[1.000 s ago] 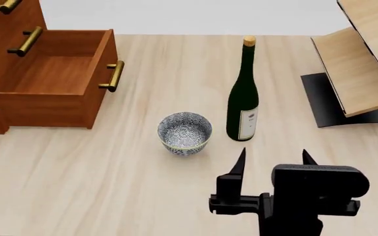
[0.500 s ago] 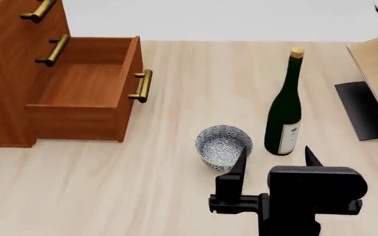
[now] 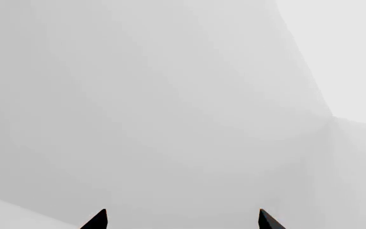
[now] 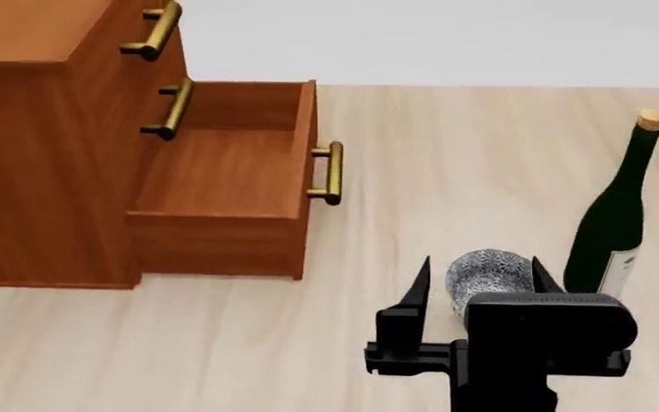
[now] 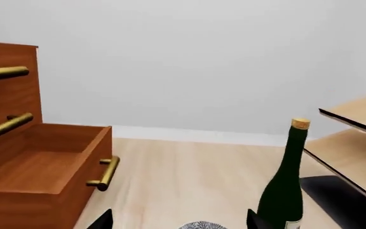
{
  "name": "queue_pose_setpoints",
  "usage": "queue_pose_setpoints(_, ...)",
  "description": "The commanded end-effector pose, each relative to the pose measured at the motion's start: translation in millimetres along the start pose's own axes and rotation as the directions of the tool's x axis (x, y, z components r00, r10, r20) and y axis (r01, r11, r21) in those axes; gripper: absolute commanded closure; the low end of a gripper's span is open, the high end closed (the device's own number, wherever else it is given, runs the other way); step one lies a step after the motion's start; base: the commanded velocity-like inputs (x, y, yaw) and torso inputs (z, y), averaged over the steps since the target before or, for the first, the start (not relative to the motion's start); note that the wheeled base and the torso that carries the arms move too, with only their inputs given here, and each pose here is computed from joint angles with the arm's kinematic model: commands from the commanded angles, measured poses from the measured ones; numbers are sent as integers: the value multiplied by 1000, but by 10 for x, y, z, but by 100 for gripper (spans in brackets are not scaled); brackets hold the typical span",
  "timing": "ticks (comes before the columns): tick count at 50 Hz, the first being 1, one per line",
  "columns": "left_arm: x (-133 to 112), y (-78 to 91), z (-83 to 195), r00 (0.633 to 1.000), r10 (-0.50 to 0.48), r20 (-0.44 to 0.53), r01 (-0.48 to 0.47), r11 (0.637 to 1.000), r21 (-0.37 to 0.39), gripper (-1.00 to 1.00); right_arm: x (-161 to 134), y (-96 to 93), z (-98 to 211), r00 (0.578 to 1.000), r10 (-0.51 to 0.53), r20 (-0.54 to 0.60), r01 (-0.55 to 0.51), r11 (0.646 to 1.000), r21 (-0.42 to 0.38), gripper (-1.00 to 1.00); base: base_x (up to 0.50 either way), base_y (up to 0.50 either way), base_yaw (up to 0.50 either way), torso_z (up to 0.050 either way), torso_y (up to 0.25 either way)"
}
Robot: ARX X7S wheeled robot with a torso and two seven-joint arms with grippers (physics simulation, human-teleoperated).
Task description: Close the bottom drawer of the cabinet and open the top drawer.
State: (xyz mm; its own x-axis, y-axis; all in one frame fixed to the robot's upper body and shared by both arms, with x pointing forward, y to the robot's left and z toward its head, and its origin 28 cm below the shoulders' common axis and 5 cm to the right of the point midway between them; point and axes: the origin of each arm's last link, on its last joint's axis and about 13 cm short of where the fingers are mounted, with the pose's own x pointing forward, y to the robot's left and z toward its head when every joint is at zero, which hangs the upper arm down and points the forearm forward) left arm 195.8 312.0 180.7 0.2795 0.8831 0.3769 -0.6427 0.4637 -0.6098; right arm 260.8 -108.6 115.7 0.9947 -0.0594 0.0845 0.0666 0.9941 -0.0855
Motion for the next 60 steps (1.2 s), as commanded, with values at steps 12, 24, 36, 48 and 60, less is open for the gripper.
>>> queue_pose_setpoints(12, 0, -10, 3, 1000, -7, 1, 7, 1000, 4, -100, 0, 0, -8, 1000, 3, -1, -3, 1000, 1, -100, 162, 362, 0, 0, 0)
queue_pose_setpoints(24, -3, -13, -2, 1000, -14, 2, 14, 1000, 8, -100, -1, -11, -8, 1000, 1, 3, -1, 1000, 6, -100, 163, 357, 0, 0, 0)
queue_pose_setpoints(36, -5, -16, -7, 1000, -18, 2, 18, 1000, 12, -100, -5, -18, 7, 1000, 3, 2, -3, 1000, 17, -100, 189, 324, 0, 0, 0)
queue_pose_setpoints(48, -8, -19, -11, 1000, -25, 0, 25, 1000, 16, -100, 8, -24, 4, 1000, 4, -2, -4, 999, 32, -100, 212, 265, 0, 0, 0)
queue_pose_setpoints(60, -10, -23, -5, 1000, -29, 2, 29, 999, 19, -100, -4, -30, 27, 1000, 6, 2, -6, 999, 38, -100, 221, 110, 0, 0, 1)
